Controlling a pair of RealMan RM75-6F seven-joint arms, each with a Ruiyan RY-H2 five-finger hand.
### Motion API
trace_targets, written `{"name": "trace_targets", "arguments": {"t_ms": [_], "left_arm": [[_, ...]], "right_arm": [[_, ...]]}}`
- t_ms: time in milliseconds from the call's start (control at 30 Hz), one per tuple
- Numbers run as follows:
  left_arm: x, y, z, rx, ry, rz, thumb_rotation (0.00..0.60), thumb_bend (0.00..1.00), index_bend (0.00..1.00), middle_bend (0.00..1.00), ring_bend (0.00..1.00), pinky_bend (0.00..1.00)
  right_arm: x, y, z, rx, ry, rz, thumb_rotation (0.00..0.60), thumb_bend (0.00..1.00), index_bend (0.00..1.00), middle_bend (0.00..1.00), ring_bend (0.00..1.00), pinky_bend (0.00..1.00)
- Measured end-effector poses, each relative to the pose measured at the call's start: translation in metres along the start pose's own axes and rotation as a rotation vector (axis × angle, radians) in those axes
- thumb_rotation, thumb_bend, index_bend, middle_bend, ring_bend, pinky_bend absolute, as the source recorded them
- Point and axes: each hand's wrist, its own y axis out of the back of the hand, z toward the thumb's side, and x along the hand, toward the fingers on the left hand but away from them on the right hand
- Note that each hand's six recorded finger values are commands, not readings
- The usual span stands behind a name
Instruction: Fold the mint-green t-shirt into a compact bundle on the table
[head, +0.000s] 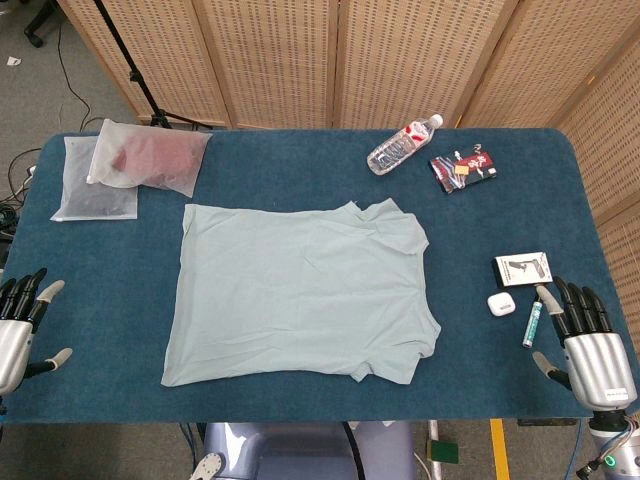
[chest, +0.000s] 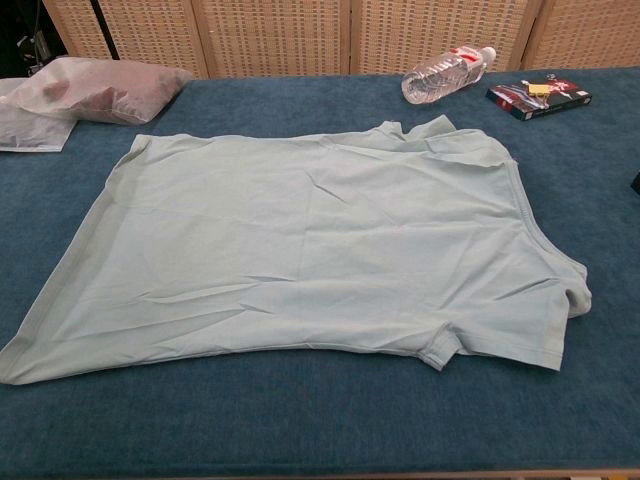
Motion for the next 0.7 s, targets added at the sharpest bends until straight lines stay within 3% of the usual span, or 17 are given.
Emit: {"name": "trace_targets", "arguments": {"t_ms": [433,533,700], "left_arm": [[0.001,-0.003,0.002,-0.004,-0.002,-0.004,0.600,0.00,0.00,0.00,0.00,0.00],[0.002,-0.001,0.003,-0.008,-0.004,0.005,0.600,0.00,0.00,0.00,0.00,0.00],[0.003,-0.002,0.004,-0.003,-0.003,0.005,0.600,0.00,0.00,0.00,0.00,0.00]], "right_arm": [[0.002,0.000,0.006,-0.036,0.046,0.027,0.600,0.00,0.00,0.00,0.00,0.05],[0.002,-0.001,0.016,-0.065,0.109,0.040,0.600,0.00,0.00,0.00,0.00,0.05],[0.007,-0.016,0.038,-0.035,0.288,0.065,0.600,0.00,0.06,0.00,0.00,0.05]]}}
